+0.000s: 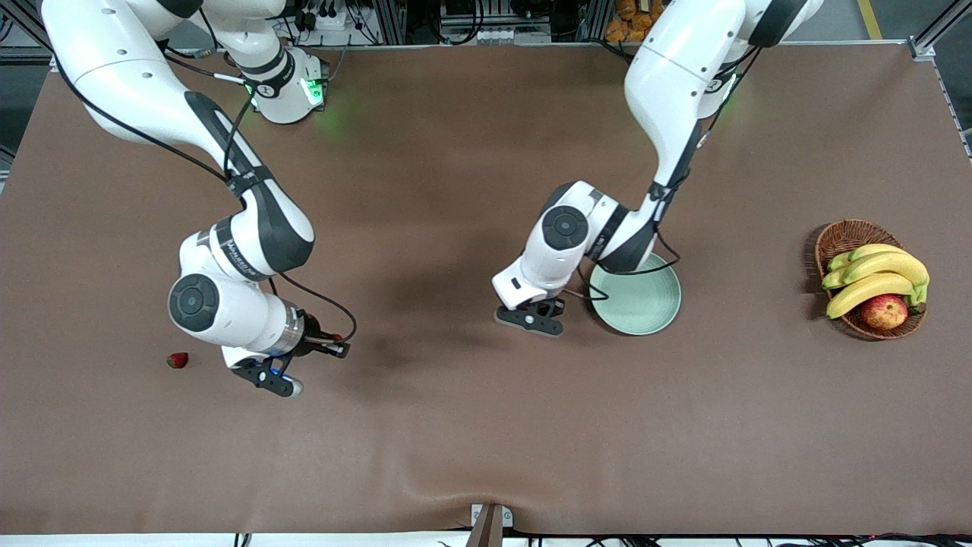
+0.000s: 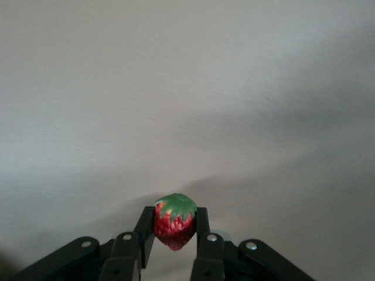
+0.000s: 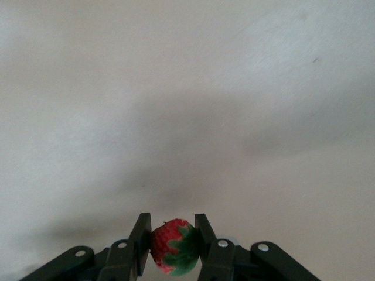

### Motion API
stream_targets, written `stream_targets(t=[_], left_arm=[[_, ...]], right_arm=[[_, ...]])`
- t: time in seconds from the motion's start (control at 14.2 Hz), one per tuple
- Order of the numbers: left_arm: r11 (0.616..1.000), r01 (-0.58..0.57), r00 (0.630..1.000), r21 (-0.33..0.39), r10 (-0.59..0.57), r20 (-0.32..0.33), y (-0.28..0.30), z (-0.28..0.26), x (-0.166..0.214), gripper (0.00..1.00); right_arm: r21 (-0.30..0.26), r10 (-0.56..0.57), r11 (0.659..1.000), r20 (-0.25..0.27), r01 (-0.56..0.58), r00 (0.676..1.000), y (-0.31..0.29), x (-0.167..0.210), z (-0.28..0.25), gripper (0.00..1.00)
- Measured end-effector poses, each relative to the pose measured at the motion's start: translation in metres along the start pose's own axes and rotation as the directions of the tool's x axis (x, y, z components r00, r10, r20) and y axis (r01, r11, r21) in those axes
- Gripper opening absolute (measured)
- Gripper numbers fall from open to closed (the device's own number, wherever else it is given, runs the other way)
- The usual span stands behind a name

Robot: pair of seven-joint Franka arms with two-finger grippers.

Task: Collect all strawberries into plate
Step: 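Carry the strawberry over the plate with the left gripper while the right gripper carries another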

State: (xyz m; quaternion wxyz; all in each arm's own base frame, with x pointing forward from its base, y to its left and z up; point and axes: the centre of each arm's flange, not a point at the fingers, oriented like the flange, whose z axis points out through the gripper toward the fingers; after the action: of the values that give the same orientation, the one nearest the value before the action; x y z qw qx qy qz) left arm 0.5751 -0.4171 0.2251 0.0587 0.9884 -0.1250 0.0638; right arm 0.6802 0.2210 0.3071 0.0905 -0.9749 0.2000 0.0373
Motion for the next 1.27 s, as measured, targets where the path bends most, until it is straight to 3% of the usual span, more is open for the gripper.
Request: stream_targets(t=[0.42, 0.92, 1.2, 1.27], left_arm=[[0.999, 0.007, 0.999, 0.043, -0.008, 0.032, -0.115, -0.036, -0.009, 0.32], [0.994, 0.047, 0.992, 0.099, -0.058, 0.111, -0.175, -0.032, -0.055, 0.32], [0.992, 0.061, 0.984, 0.111, -0.078, 0.157, -0.196, -0.021, -0.076, 0.33], [0.992, 0.058, 0.983, 0.111, -0.076, 0.164, -0.196, -0.018, -0.079, 0.37]], right_arm=[[0.046, 0.059, 0.997, -0.019, -0.058, 0.998, -0.083, -0.074, 0.013, 0.37], [0.057, 0.151, 0.987, 0.015, -0.152, 0.988, -0.161, -0.183, 0.062, 0.37], [0.022, 0.209, 0.978, -0.018, -0.208, 0.978, -0.177, -0.226, 0.122, 0.37], [0.021, 0.218, 0.976, -0.029, -0.217, 0.976, -0.181, -0.238, 0.139, 0.37]])
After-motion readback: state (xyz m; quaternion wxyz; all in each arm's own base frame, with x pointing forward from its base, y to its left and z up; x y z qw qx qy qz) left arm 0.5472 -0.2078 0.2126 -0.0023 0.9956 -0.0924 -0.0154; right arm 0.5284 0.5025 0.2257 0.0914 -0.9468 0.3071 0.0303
